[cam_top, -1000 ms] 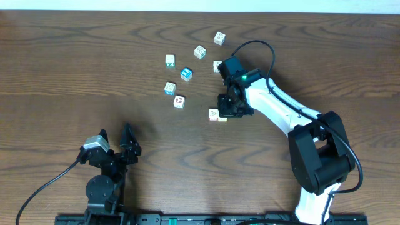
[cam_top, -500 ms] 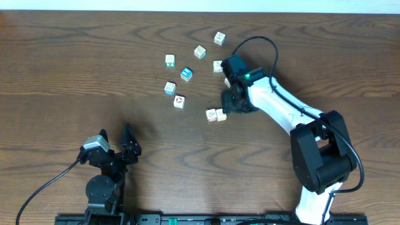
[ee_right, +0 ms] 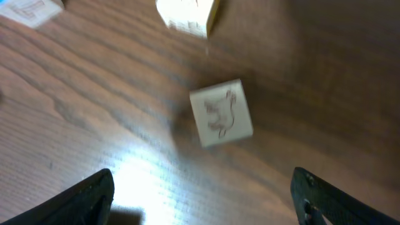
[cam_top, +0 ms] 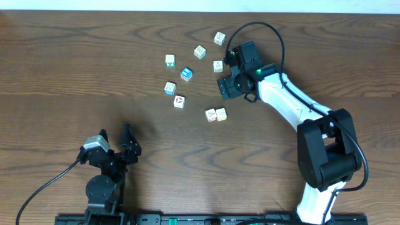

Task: Lift 5 blocks
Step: 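Grasp the red-topped animal-picture block with the right gripper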

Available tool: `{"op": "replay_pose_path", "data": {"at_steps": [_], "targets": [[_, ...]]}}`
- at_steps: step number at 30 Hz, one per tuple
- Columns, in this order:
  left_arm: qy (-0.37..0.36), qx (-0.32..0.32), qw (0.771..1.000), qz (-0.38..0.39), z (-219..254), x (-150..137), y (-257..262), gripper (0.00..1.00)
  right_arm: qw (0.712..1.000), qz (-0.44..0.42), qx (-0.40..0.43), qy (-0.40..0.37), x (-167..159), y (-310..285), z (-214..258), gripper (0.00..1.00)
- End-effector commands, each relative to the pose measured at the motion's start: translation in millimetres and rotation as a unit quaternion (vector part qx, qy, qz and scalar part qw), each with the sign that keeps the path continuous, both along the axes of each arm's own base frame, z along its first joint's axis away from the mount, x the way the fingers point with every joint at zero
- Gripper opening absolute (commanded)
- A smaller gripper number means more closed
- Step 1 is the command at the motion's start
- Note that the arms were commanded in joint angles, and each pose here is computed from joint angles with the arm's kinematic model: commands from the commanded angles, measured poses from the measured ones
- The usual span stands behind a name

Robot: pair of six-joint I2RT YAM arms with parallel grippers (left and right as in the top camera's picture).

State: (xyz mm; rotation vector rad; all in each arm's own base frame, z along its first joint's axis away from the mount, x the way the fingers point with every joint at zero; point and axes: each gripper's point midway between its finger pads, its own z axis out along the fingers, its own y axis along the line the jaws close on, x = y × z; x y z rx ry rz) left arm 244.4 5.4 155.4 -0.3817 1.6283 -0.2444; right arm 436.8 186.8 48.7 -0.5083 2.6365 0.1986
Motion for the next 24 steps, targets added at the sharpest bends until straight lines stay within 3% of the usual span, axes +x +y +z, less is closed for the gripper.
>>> {"op": "replay_pose_path", "data": {"at_steps": [1,8,15,18,24], "targets": [[0.027,0.007,1.0,0.004,-17,-1,2,0.76,0.998,0.048,0.002,-0.03,9,0,11,0.86],[0.027,0.007,1.0,0.004,-17,-1,2,0.77,0.995,0.091,0.013,-0.029,15,13,-15,0.86],[0.027,0.007,1.0,0.004,-17,-1,2,0.76,0.995,0.103,0.009,-0.013,17,15,-53,0.75],[0.027,0.007,1.0,0.004,-18,-1,2,0.77,0.995,0.102,0.007,-0.015,19,14,-57,0.66],[0.027,0.007,1.0,0.004,-17,-1,2,0.77,0.995,0.092,-0.011,-0.031,29,6,-53,0.59]]}}
